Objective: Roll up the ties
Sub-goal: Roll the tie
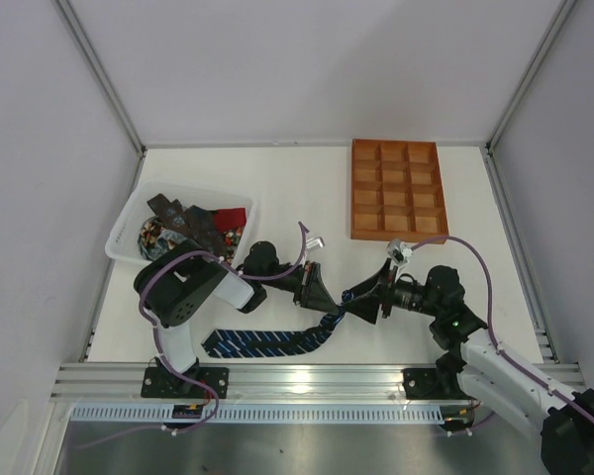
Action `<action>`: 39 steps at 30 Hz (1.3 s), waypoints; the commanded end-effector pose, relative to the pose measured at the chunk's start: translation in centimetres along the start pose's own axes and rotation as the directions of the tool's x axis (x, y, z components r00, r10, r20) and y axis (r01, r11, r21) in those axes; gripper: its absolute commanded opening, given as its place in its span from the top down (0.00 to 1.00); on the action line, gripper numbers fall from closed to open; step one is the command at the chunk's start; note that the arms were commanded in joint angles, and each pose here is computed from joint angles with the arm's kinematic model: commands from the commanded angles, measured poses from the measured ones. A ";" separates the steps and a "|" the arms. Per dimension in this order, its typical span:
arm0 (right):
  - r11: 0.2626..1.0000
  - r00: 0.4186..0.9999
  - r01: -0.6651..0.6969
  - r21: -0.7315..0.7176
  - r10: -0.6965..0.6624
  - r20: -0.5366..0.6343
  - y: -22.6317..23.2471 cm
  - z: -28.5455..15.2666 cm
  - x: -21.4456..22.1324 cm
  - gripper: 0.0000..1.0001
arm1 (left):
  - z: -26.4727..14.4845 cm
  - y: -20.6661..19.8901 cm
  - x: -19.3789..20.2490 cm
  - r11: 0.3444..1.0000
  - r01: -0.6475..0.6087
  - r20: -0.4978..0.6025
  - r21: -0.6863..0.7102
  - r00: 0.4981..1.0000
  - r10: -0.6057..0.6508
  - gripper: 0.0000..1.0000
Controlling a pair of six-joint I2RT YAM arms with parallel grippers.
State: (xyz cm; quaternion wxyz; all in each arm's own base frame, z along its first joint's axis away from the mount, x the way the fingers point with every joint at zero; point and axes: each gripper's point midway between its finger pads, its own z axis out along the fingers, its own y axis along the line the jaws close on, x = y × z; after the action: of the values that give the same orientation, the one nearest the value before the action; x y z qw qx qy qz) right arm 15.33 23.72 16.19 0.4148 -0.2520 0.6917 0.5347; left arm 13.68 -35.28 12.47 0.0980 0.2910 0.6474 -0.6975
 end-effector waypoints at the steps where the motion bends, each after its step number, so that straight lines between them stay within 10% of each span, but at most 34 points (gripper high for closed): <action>1: 0.999 0.999 0.052 -0.016 -0.052 0.017 0.5 0.3 -0.7 0.29 | -0.5 -5.9 -3.3 0.884 -0.443 0.144 0.149 0.894 0.424 0.99; 23: 1.000 1.000 -0.005 -0.007 0.005 0.018 0.1 0.2 -1.1 0.22 | -0.9 -7.6 -3.6 0.872 -0.463 0.160 0.158 0.884 0.440 1.00; 39: 0.997 0.999 0.007 -0.081 -0.004 0.042 1.4 1.3 -2.4 0.50 | -0.6 -6.9 -3.3 0.884 -0.441 0.147 0.154 0.895 0.421 1.00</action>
State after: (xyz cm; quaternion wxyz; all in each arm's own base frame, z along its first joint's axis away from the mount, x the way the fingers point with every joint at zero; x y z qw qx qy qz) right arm 15.63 24.45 16.13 0.3952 -0.2430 0.6934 0.5514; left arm 13.44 -34.91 14.48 0.1104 0.2953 0.6344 -0.7058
